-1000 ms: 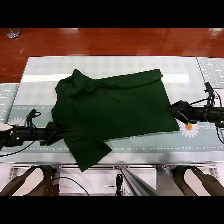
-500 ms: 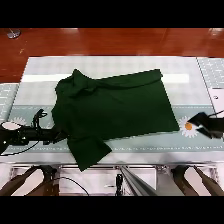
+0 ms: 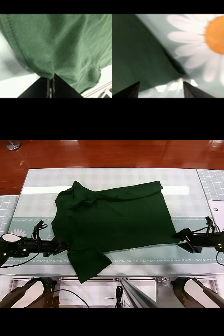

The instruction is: Fold the shirts.

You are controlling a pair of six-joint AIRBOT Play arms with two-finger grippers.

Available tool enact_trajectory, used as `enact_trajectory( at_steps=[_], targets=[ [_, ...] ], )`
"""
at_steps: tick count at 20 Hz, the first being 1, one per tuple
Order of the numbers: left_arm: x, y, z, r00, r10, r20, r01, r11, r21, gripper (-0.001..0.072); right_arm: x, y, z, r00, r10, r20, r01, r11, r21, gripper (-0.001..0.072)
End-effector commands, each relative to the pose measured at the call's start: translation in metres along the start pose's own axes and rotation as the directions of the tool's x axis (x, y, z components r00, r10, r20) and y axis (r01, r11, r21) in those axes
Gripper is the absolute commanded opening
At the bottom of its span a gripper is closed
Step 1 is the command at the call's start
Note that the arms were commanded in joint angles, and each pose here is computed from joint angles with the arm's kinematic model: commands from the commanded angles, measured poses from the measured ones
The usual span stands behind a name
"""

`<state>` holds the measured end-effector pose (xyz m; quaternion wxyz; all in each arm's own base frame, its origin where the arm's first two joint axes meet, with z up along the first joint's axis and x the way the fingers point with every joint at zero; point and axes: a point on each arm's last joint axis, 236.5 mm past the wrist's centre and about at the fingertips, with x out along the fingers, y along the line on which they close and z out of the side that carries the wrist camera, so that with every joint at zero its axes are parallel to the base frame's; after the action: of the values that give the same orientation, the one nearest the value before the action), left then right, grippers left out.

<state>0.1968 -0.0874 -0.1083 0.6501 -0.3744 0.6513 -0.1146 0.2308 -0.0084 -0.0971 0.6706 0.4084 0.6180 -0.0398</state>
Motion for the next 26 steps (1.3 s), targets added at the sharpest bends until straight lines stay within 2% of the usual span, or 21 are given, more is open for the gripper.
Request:
enact_trajectory(
  at_steps=[1, 4, 5, 6, 7, 9, 11, 13, 15, 17, 19, 22, 24, 26],
  targets=[
    [0.000, -0.001, 0.001, 1.000, -0.006, 0.006, 0.006, 1.000, -0.003, 0.0021, 0.013, 0.015, 0.014, 0.996, 0.088, 0.022, -0.089, 0.996, 0.007, 0.0620],
    [0.000, -0.009, 0.008, 0.999, -0.038, 0.033, 0.039, 0.999, -0.022, 0.0021, 0.014, 0.037, 0.029, 0.978, 0.196, 0.070, -0.198, 0.980, 0.024, 0.0599],
    [0.000, -0.011, 0.010, 0.998, -0.044, 0.041, 0.045, 0.999, -0.026, 0.0021, 0.015, 0.041, 0.031, 0.973, 0.218, 0.070, -0.220, 0.975, 0.031, 0.0487],
    [0.000, -0.011, 0.011, 0.998, -0.047, 0.047, 0.048, 0.998, -0.028, 0.0022, 0.017, 0.044, 0.028, 0.973, 0.224, 0.059, -0.225, 0.974, 0.022, 0.0308],
    [0.000, -0.013, 0.012, 0.997, -0.054, 0.051, 0.056, 0.998, -0.032, 0.0021, 0.020, 0.048, 0.025, 0.974, 0.223, 0.045, -0.222, 0.974, -0.035, 0.0041],
    [-0.006, -0.027, 0.021, 0.992, -0.099, 0.076, 0.102, 0.994, -0.036, 0.0021, 0.014, 0.058, 0.025, 0.976, 0.215, 0.018, -0.211, 0.969, -0.127, 0.0023],
    [-0.032, -0.069, 0.047, 0.970, -0.205, 0.130, 0.199, 0.978, 0.059, 0.0021, -0.019, 0.096, 0.048, 0.960, 0.277, 0.043, -0.264, 0.945, -0.194, 0.0023],
    [-0.095, -0.146, 0.095, 0.883, -0.380, 0.275, 0.327, 0.919, 0.221, 0.0021, -0.082, 0.157, 0.087, 0.927, 0.336, 0.165, -0.270, 0.906, -0.327, 0.0022],
    [-0.193, -0.231, 0.133, 0.726, -0.528, 0.440, 0.325, 0.828, 0.456, 0.0020, -0.169, 0.238, 0.113, 0.855, 0.425, 0.298, -0.236, 0.830, -0.505, 0.0023],
    [-0.295, -0.303, 0.142, 0.568, -0.599, 0.565, 0.175, 0.759, 0.628, 0.0020, -0.264, 0.309, 0.117, 0.738, 0.512, 0.440, -0.147, 0.758, -0.635, 0.0022],
    [-0.384, -0.360, 0.120, 0.434, -0.637, 0.638, -0.037, 0.695, 0.718, 0.0019, -0.357, 0.359, 0.087, 0.615, 0.594, 0.519, -0.034, 0.678, -0.735, 0.0023],
    [-0.465, -0.396, 0.065, 0.300, -0.610, 0.733, -0.336, 0.652, 0.680, 0.0020, -0.432, 0.376, 0.003, 0.561, 0.644, 0.520, 0.122, 0.557, -0.822, 0.0023],
    [-0.499, -0.413, 0.015, 0.207, -0.635, 0.744, -0.431, 0.624, 0.652, 0.0021, -0.452, 0.363, -0.041, 0.538, 0.634, 0.556, 0.205, 0.541, -0.815, 0.0023],
    [-0.514, -0.422, -0.037, 0.149, -0.667, 0.730, -0.506, 0.583, 0.636, 0.0021, -0.466, 0.341, -0.076, 0.512, 0.601, 0.614, 0.275, 0.562, -0.780, 0.0023]
  ],
)
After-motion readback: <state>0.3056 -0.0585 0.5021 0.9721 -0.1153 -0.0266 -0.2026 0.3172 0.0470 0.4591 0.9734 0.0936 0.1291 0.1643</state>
